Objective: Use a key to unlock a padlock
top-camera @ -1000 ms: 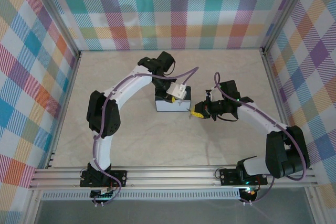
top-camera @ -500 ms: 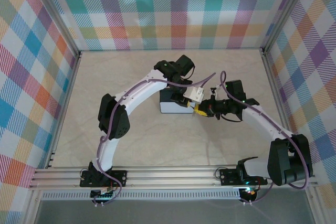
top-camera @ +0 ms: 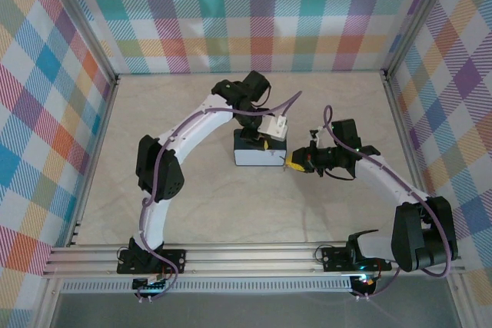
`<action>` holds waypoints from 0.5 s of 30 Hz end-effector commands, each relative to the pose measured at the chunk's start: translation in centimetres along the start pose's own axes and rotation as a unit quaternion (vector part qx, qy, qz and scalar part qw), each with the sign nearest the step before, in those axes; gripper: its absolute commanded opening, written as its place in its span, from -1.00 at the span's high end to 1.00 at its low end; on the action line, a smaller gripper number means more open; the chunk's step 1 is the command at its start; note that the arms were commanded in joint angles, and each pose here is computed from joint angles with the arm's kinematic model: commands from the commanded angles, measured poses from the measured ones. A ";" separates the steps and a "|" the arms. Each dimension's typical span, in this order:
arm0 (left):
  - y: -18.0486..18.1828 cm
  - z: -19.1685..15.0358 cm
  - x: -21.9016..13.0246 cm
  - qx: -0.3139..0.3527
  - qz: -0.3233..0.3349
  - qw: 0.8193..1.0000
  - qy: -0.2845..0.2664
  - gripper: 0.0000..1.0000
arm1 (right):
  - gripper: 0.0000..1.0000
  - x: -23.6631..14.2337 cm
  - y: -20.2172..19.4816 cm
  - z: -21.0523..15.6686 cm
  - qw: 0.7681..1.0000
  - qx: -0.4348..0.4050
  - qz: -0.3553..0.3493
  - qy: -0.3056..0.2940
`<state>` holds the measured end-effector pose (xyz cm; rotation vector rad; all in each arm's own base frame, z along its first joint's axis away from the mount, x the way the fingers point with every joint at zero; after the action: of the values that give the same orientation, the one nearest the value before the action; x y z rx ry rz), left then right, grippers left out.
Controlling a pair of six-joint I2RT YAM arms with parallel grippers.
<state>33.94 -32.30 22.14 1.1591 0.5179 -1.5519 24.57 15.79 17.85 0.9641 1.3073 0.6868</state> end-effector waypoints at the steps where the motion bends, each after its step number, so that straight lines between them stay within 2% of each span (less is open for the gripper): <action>1: -0.3 0.1 -0.7 0.010 -0.014 1.000 -0.017 -0.22 | 0.98 -0.2 0.6 0.2 1.000 -0.015 0.015 0.005; 15: 0.4 -1.0 2.7 -0.008 -0.043 0.999 -0.023 -0.19 | 0.98 -0.1 1.1 0.3 0.999 -0.020 0.020 0.017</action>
<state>34.90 -32.64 19.62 1.1221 0.5608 -1.6084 24.68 15.97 18.04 0.9613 1.3126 0.7134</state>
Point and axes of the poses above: each hand's point on the last joint's axis, 136 mm out from that joint toward the fingers, its own x axis out along the fingers, its own y axis along the line the jaws close on, z = x × y, the point moved 5 cm from there along -x, back along the fingers
